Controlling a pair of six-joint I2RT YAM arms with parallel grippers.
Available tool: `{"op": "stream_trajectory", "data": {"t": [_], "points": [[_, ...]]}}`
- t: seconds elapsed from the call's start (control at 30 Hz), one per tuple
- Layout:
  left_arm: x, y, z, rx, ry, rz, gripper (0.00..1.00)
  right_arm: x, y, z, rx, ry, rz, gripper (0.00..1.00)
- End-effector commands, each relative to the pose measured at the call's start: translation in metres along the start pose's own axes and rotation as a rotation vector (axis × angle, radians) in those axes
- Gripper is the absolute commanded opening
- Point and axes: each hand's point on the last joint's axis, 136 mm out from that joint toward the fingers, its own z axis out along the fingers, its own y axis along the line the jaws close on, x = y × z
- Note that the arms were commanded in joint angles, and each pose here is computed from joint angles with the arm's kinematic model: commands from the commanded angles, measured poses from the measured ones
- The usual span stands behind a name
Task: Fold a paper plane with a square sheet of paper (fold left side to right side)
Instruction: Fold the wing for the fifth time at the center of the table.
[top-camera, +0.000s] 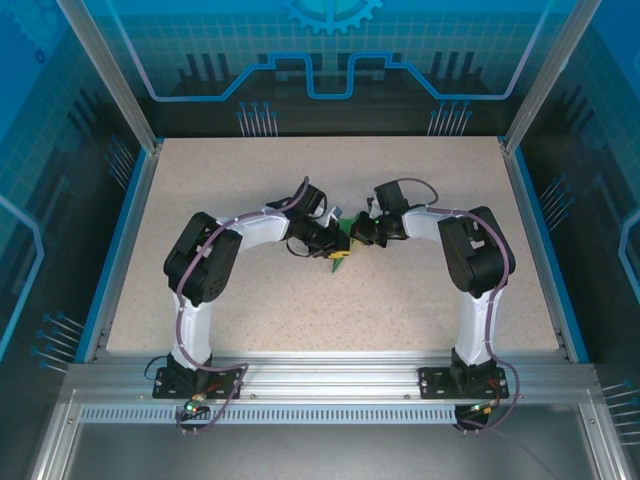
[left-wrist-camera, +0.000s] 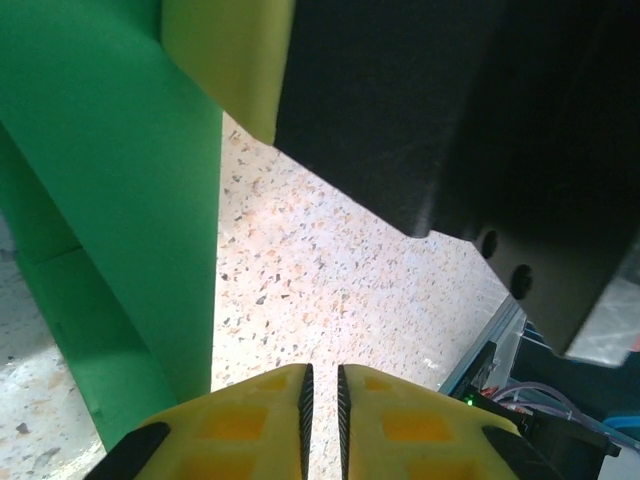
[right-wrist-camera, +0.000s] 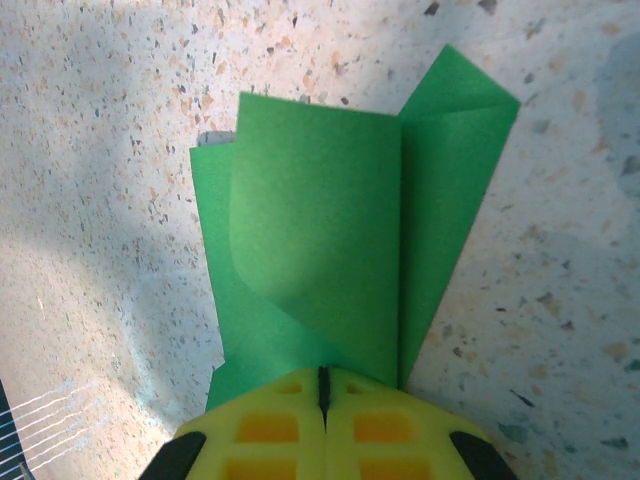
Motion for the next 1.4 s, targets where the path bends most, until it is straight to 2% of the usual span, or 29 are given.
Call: {"op": "stream_trajectory", "data": {"t": [0.0, 0.5, 1.03, 1.37], "points": [[0.002, 0.006, 0.002, -0.011, 0.007, -0.037, 0.15, 0.027, -0.033, 0.014, 0.119, 0.084, 0.033, 0.01], [0.012, 0.040, 0.010, -0.095, -0.001, -0.097, 0.05, 0.028, -0.034, 0.014, 0.131, 0.086, 0.023, 0.01], [0.019, 0.059, 0.018, -0.123, 0.012, -0.127, 0.02, 0.028, -0.032, 0.015, 0.133, 0.089, 0.013, 0.01], [0.027, 0.070, 0.023, -0.129, 0.027, -0.159, 0.00, 0.021, -0.015, 0.010, 0.074, 0.065, -0.030, 0.01]]}}
